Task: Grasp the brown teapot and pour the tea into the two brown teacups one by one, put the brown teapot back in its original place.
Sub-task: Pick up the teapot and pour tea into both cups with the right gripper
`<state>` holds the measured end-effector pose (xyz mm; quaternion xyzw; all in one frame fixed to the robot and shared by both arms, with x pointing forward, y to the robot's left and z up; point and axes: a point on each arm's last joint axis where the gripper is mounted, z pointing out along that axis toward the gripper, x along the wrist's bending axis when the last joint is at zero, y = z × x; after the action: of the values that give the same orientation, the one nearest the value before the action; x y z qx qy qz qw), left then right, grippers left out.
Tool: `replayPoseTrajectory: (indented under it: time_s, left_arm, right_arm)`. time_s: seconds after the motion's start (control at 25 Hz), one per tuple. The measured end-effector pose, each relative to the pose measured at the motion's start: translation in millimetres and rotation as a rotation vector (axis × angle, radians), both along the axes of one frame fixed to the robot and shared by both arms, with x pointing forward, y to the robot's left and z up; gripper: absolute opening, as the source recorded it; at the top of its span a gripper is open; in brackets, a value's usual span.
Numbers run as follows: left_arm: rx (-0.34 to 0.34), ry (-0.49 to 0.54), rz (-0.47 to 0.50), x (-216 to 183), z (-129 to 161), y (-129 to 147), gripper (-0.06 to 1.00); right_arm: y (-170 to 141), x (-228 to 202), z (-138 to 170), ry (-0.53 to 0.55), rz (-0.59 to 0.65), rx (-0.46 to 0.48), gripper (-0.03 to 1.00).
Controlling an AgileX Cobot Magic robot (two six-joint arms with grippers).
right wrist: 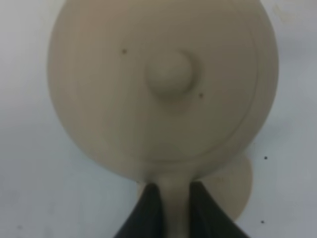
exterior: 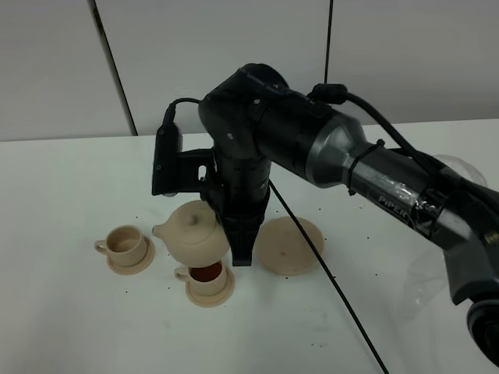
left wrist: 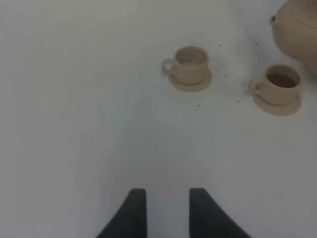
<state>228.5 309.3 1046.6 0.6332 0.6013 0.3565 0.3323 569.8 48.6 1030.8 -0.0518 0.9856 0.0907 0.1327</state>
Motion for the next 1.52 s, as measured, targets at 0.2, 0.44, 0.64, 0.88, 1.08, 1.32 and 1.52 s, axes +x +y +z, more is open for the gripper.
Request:
replayPoseTrajectory:
  time_s: [0.2, 0.44, 0.64, 0.88, 1.08, 1.32, 1.52]
  left_arm:
    - [0.001, 0.0, -0.001, 0.0, 0.0, 0.0, 0.28]
    - [0.001, 0.0, -0.001, 0.0, 0.0, 0.0, 0.28]
    - [0.001, 0.0, -0.001, 0.0, 0.0, 0.0, 0.28]
    - [0.001, 0.0, -0.001, 0.0, 0.0, 0.0, 0.28]
    - [0.001, 0.0, -0.001, 0.0, 0.0, 0.0, 0.28]
    - [0.001, 0.0, -0.001, 0.0, 0.0, 0.0, 0.28]
    - [-0.001, 0.0, 0.0, 0.0, 0.0, 0.0, 0.28]
  right_arm:
    - [1.5, -2.1, 1.9, 0.037, -0.003, 0.041, 0.09]
    - [-0.4, -0.3, 1.8, 0.035, 0.004, 0.037, 0.09]
    - [-2.2, 1.7, 1.5, 0.024, 0.007, 0.026, 0.09]
    - [0.4, 5.6, -11.8, 0.022, 0.033, -0.002, 0.09]
    - [1.8, 7.4, -11.3, 0.002, 0.037, 0.011, 0.09]
    - [4.5, 19.0, -10.9, -0.017, 0.018, 0.036, 0.09]
    - [14.4, 33.4, -12.1, -0.04, 0.009, 0.064, 0.09]
